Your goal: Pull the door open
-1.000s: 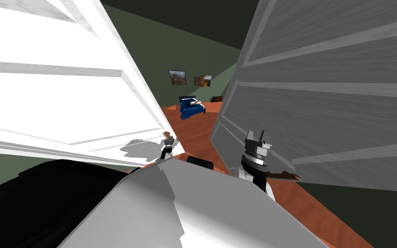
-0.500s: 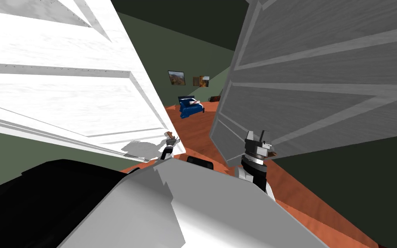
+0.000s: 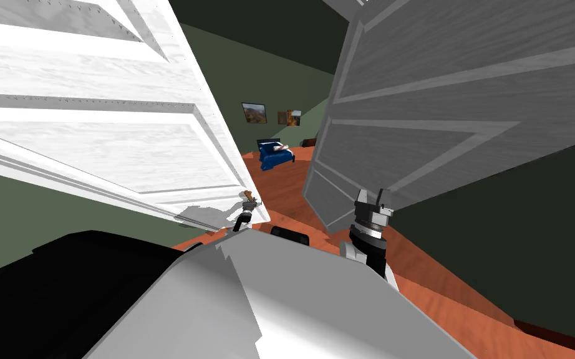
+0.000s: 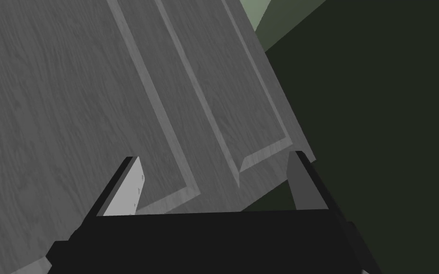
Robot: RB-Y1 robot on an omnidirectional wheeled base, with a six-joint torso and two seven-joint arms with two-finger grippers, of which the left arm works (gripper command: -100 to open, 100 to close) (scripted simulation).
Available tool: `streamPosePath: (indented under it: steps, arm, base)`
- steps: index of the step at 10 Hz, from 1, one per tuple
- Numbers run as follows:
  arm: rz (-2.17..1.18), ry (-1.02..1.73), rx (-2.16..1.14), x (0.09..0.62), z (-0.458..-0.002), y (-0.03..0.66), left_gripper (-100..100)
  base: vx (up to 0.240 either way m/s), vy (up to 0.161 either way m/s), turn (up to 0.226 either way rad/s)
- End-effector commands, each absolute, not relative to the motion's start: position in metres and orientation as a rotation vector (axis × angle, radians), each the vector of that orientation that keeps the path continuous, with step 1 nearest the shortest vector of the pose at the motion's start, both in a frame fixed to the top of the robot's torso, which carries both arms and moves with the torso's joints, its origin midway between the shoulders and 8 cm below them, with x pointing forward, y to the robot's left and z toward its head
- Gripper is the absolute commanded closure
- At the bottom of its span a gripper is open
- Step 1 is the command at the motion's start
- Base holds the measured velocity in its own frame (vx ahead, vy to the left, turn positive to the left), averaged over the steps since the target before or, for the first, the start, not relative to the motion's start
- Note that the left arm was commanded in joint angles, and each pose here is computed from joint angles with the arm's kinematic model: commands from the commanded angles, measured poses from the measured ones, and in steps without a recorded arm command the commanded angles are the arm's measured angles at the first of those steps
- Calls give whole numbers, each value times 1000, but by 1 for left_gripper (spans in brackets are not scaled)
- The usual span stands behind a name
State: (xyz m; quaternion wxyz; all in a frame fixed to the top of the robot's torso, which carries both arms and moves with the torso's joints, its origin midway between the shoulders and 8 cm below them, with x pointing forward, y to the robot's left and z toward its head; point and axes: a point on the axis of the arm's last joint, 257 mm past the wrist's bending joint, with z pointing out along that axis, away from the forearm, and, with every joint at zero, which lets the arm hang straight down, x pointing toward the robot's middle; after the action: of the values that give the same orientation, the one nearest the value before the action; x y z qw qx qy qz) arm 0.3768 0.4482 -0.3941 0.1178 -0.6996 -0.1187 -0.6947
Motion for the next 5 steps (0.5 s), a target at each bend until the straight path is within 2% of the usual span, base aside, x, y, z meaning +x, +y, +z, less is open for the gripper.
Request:
streamPosePath:
  steps: [1,5]
  arm:
    - [-2047,-322,-2060,376,-394,443,100]
    - [-2102,-237,-2103,376,-392,420,100]
  base:
    - [-195,6,-42]
    - [-258,13,-58]
